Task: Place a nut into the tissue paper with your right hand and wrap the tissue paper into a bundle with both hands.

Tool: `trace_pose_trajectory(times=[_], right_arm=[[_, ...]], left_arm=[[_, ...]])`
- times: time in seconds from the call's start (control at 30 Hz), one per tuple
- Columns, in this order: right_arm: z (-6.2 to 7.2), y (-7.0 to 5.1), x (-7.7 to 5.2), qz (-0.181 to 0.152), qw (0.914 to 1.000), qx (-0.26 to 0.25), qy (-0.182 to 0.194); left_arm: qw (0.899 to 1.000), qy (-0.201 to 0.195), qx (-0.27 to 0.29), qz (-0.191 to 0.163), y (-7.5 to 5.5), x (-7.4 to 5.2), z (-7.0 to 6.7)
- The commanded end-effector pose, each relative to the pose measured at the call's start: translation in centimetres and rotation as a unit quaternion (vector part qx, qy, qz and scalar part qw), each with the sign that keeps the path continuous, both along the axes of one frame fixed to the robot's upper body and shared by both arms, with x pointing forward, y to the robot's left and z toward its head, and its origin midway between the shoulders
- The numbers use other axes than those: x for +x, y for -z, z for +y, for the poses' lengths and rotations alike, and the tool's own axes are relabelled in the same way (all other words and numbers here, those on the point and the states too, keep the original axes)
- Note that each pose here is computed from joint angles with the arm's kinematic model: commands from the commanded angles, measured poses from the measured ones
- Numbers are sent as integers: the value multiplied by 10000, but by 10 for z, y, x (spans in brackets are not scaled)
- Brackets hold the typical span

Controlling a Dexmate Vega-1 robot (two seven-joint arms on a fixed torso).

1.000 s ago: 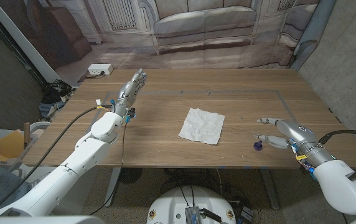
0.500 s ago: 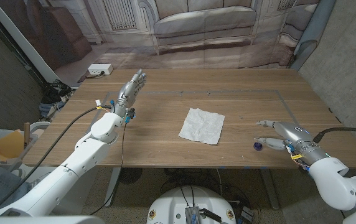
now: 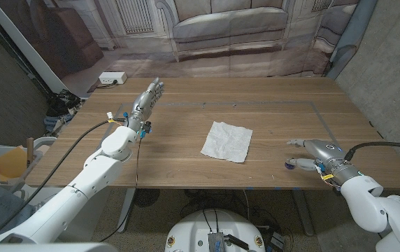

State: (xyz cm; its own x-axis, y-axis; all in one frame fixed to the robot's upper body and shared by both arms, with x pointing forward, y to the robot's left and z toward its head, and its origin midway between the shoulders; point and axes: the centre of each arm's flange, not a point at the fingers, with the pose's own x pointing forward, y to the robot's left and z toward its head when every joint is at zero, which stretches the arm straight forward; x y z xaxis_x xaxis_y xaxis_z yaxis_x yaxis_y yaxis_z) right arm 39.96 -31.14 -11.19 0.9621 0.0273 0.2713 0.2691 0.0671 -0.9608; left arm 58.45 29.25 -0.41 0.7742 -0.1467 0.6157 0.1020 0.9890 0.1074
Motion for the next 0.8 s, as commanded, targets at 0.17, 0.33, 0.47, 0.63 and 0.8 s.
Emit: trace_pose_trajectory(times=[0.17,0.33,0.47,0.63,0.8], right_arm=[[-4,10,20,382,9983,-296,322],[-3,15,23,450,9975,-377,388],[-4,19,24,454,9972,-398,441],[-4,23,26,482,9970,-374,473],[-4,27,28,500,9969,-366,491]], left_arm=[[10000,-1,-25,0,-1,1,1],[10000,-23,-32,31,0,1,1],[10000,-13,-14,32,-1,2,0],[10000,11,11,51,-1,3,-2],[10000,9,12,65,-1,4,-3]])
